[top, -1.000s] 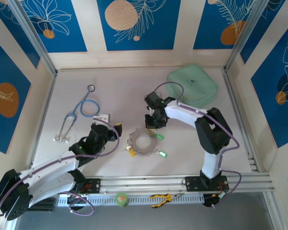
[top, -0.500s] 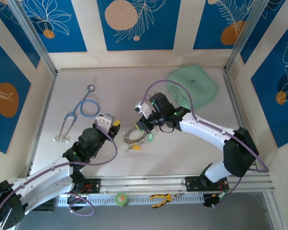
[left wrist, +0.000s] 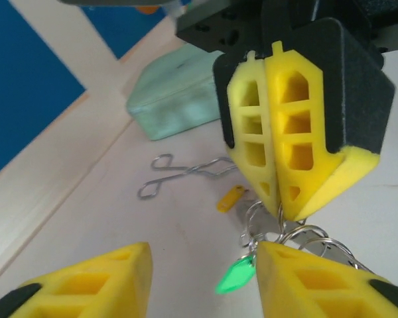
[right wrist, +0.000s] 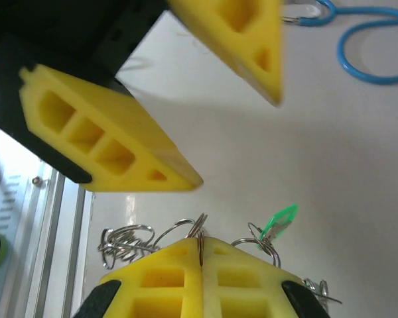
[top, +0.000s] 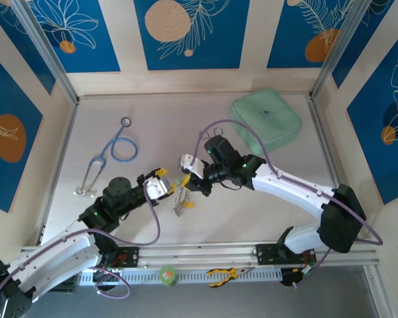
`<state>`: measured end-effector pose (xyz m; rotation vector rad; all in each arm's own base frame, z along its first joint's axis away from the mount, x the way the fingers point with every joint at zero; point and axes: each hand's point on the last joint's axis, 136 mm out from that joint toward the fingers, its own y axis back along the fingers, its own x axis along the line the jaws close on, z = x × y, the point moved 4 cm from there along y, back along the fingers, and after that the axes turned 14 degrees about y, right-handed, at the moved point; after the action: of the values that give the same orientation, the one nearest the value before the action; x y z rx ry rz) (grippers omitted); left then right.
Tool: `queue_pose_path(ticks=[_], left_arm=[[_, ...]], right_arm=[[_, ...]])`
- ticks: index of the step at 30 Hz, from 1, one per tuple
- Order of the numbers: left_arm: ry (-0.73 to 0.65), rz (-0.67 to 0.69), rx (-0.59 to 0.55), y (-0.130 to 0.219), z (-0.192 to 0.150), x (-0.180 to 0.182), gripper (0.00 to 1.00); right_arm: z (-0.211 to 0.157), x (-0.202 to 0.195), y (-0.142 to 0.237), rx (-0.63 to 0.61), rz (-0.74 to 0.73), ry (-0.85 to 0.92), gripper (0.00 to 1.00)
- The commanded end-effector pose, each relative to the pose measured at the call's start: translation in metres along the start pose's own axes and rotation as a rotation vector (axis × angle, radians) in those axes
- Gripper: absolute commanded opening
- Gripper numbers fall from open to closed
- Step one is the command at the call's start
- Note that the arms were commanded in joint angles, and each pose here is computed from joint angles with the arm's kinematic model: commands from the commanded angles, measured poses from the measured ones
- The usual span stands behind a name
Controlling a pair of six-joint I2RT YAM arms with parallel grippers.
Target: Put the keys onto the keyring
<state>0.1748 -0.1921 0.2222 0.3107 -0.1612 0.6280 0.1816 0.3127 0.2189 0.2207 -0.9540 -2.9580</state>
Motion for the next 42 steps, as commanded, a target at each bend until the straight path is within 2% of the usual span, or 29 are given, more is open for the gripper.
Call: queue_pose_path(ticks=[1, 4, 13, 19, 26, 30, 36, 42], left_arm=[[-0.115, -0.216, 0.042, 0.008, -0.005, -0.027, 0.58], [-0.099, -0.257, 0.058, 0.008, -0.006, -0.032, 0.65], [-0.003, -0.330, 0.114, 0.000, -0.010, -0.039, 0.71], [0.062, -0.359, 0.081, -0.007, -0.006, -0.042, 0.69], [0.105, -0.402, 0.117, -0.009, -0.014, -0.049, 0.59], [0.117, -0.414, 0.112, -0.011, -0.014, -0.050, 0.60], [0.155, -0.473, 0.037, -0.013, -0.006, -0.057, 0.61], [0.185, -0.524, 0.048, -0.010, -0.010, -0.064, 0.63]], right_arm=[[0.004, 0.004, 0.006, -0.009, -0.034, 0.125, 0.00], [0.005, 0.005, 0.006, -0.008, -0.044, 0.139, 0.00], [0.006, 0.010, 0.005, -0.007, -0.064, 0.167, 0.00], [0.007, 0.009, 0.004, -0.007, -0.078, 0.163, 0.00], [0.007, 0.004, 0.001, 0.003, -0.103, 0.146, 0.00], [0.009, 0.003, 0.001, -0.008, -0.104, 0.131, 0.00], [0.008, -0.005, -0.004, 0.004, -0.133, 0.066, 0.00], [0.010, -0.015, -0.004, -0.008, -0.161, -0.015, 0.00]])
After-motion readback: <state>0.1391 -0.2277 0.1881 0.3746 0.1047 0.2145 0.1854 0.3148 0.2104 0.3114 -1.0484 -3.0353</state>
